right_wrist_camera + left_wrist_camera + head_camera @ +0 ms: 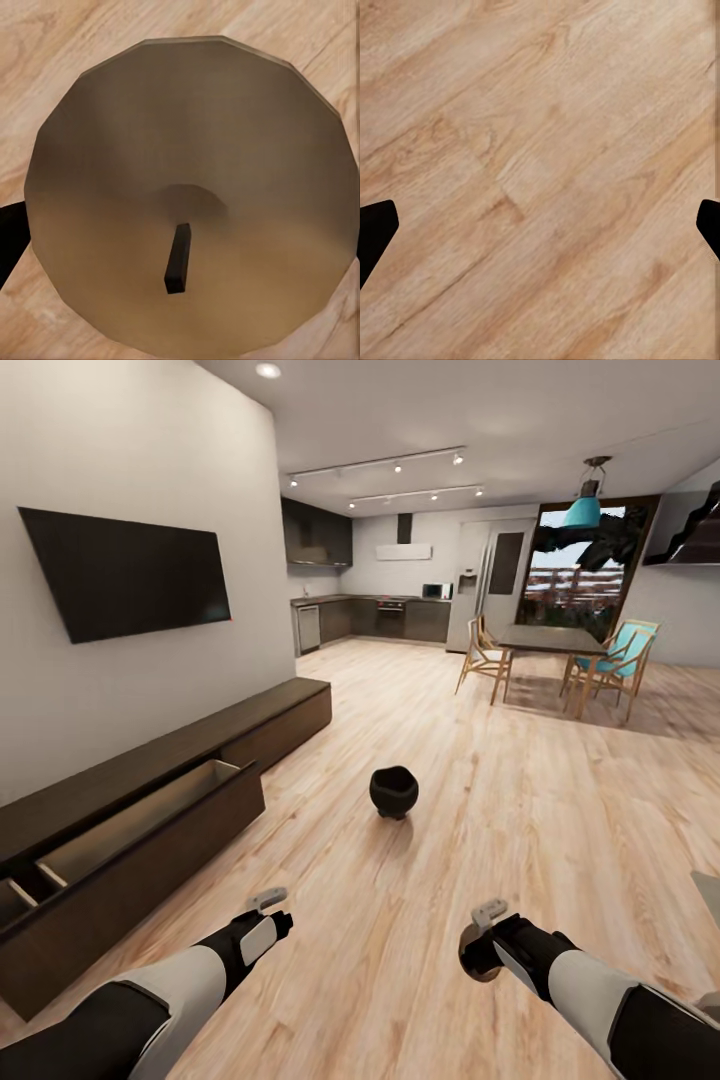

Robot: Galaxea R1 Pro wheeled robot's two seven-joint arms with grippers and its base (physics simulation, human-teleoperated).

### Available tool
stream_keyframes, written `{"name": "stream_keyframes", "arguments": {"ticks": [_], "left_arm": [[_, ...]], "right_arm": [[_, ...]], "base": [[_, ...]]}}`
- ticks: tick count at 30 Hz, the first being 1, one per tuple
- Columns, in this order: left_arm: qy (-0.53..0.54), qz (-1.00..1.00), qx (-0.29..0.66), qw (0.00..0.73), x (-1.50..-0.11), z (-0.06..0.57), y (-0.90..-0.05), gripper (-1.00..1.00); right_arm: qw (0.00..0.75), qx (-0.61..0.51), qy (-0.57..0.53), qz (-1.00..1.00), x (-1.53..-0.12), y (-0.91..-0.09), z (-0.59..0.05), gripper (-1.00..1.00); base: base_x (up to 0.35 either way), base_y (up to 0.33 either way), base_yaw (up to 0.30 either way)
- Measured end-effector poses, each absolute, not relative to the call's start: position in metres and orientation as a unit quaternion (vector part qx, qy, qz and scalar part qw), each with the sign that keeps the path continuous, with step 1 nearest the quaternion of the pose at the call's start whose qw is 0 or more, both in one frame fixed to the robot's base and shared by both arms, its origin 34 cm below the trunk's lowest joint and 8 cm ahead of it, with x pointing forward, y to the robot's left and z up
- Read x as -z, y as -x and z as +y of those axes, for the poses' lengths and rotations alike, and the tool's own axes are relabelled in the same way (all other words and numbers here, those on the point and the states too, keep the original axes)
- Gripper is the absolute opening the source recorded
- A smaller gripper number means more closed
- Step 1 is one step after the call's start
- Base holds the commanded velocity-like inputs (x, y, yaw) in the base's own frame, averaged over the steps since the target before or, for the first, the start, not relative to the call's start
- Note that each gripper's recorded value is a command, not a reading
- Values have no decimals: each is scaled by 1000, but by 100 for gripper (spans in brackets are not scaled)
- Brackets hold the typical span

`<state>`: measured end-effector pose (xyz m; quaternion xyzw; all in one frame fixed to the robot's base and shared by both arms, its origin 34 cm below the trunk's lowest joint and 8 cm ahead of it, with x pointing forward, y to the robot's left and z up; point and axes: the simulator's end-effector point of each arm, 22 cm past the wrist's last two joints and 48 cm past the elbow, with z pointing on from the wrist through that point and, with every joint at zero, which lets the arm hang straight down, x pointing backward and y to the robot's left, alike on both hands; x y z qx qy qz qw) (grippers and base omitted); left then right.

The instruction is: Place each of the two pumpkins and all three candles from the living room inside a cabinet in the living room (use any cabinet), then make sure every cabinet is closed, and position the cauldron so it is next to a table in the living room.

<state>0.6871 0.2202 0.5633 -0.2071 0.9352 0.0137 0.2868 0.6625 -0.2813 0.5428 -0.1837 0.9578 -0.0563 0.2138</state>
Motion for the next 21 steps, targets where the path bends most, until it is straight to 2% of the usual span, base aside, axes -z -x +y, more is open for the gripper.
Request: {"name": "stream_keyframes", "arguments": {"ticks": [8,21], "left_arm": [[207,935,-13,288,-564,219,-688,100],[208,933,-12,292,-568,219,-689,100]], "right_arm": [[213,56,184,958,-542,-662,-281,-100],[216,57,185,957,-546,-663,-281,-100]], "base": [[21,-19,19],[0,0,244]]}}
